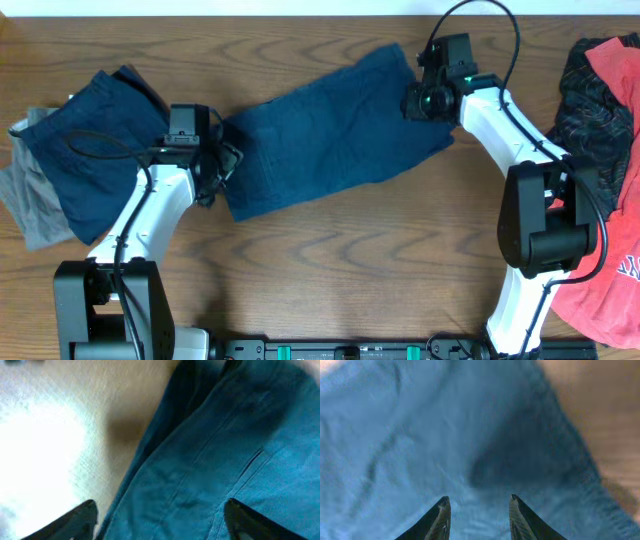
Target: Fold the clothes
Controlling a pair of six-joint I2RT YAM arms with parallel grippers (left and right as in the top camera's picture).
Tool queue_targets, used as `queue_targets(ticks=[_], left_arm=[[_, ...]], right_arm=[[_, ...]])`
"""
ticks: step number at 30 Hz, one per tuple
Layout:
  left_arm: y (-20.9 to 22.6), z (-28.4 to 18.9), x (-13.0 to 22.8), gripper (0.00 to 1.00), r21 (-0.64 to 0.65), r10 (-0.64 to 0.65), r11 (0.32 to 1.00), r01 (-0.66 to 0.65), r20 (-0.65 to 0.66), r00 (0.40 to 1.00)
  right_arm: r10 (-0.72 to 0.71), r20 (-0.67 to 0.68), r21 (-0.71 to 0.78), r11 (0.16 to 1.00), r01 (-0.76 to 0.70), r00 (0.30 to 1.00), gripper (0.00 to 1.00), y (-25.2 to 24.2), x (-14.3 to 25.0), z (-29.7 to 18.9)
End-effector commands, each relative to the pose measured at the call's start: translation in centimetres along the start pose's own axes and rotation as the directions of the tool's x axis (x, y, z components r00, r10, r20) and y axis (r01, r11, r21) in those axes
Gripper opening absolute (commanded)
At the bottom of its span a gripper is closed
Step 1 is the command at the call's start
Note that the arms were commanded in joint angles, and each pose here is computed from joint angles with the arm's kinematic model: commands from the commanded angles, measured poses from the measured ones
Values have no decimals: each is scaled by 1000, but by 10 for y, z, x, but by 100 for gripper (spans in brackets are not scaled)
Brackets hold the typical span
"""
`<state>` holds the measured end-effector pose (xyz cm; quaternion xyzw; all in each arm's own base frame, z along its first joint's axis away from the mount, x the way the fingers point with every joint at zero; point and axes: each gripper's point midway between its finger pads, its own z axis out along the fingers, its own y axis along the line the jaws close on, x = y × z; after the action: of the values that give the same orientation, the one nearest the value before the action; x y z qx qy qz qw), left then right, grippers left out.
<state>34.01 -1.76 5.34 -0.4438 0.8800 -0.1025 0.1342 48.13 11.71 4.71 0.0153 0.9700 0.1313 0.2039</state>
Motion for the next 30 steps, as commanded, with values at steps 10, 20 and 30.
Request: queue_targets(ticks=[10,20,30], left_arm=[[17,14,16,93,-19,87,996,-88,-42,995],[-6,17,18,96,96,258,963,-253,-47,965],[-25,41,44,96,244,382,908,-340,-155,911]], right_arm=[[157,-300,285,956,-69,941,31,-68,112,12],[355,-370,522,844,-124,859,20,-106,151,-34],[276,-167,425,886,-184,947,39,-81,95,-98]])
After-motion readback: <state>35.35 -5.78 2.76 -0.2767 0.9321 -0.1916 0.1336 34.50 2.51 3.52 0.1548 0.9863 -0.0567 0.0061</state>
